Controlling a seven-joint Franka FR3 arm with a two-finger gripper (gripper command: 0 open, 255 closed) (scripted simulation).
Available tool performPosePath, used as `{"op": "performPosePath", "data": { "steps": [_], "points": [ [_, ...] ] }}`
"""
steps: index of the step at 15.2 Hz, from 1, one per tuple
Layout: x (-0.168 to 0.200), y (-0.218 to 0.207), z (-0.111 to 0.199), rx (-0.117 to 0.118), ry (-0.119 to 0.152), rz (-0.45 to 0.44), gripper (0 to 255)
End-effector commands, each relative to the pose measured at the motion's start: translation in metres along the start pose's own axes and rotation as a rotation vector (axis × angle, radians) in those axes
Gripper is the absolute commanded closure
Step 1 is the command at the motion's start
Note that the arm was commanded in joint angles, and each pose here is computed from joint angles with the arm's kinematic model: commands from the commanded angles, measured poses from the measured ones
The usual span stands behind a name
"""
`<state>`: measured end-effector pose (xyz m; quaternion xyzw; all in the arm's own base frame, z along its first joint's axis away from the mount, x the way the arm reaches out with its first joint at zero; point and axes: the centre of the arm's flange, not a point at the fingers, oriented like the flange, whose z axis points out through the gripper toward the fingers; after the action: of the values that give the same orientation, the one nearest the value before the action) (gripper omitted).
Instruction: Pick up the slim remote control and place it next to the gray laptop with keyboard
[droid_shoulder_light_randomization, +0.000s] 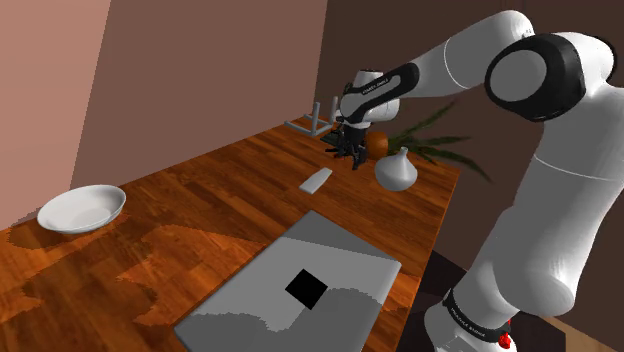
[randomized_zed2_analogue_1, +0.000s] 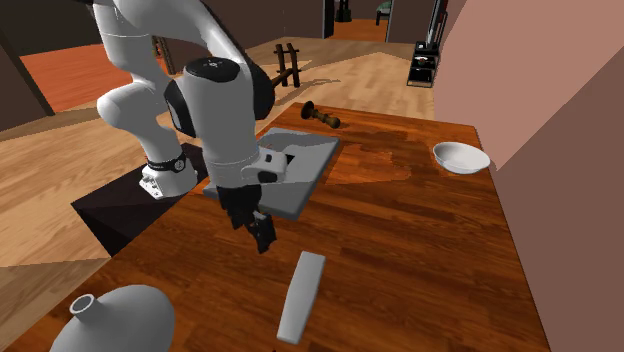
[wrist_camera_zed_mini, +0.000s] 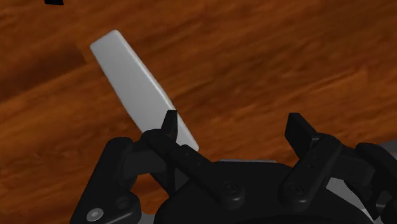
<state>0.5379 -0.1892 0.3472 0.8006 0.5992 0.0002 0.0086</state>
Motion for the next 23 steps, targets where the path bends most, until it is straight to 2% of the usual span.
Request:
{"op": "performPosePath", "data": {
  "steps": [1, 10, 18, 23],
  "points": [
    [0.006, 0.021, 0.019, 0.005, 0.005, -0.081, 0],
    [0.039, 0.105, 0.099, 0.021, 0.019, -0.411, 0],
    [0.04, 0.104, 0.139, 0.021, 0.019, -0.413, 0],
    [0.04, 0.104, 0.139, 0.021, 0.019, -0.413, 0]
  ]
}}
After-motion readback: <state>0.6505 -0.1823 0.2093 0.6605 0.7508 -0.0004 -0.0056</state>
